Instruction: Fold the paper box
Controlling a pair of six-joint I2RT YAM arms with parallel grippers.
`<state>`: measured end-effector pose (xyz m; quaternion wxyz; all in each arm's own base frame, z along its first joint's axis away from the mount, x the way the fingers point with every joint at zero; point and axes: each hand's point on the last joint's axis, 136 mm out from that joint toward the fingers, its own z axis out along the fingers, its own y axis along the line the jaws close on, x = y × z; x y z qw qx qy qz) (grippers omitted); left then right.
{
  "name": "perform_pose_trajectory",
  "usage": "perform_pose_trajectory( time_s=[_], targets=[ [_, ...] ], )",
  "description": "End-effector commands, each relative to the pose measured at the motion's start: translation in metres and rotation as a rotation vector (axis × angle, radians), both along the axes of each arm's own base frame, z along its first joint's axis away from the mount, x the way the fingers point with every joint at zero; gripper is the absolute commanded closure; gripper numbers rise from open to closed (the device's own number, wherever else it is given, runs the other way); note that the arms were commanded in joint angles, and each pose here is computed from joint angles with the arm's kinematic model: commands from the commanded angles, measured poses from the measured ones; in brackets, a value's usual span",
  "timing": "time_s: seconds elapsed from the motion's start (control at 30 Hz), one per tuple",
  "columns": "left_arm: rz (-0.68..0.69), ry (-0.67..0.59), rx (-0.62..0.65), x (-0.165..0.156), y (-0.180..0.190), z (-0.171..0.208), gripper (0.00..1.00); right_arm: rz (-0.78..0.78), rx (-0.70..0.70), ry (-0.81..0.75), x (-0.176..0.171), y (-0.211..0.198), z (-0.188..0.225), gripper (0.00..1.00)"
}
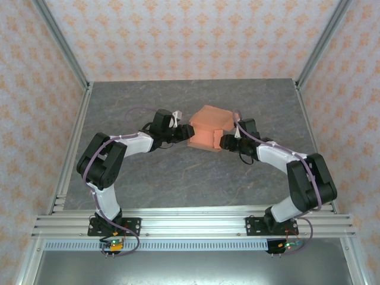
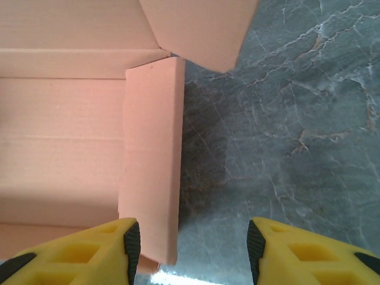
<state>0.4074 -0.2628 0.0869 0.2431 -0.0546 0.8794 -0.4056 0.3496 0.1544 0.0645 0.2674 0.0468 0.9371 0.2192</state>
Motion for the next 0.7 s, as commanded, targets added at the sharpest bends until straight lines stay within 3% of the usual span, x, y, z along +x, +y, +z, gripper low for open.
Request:
perform_pose_trajectory(
  time_s=[0.0, 0.37, 0.6, 0.67],
  targets=[
    [-0.001, -0.022, -0.018, 0.003, -0.005, 0.014, 0.57, -0.037, 0.044, -0.075, 0.026, 0.009, 0.017, 0.49],
    [0.020, -0.029, -0.034, -0.002, -0.008, 0.025, 0.59, -0.048, 0.028, -0.045, 0.041, 0.027, 0.002, 0.53],
    [0.021, -0.034, -0.040, -0.002, -0.015, 0.029, 0.60, -0.067, -0.142, -0.041, 0.045, 0.019, -0.017, 0.72],
    [0.024, -0.030, -0.049, -0.002, -0.017, 0.029, 0.61, -0.072, -0.193, -0.038, 0.045, 0.016, -0.020, 0.73]
  ],
)
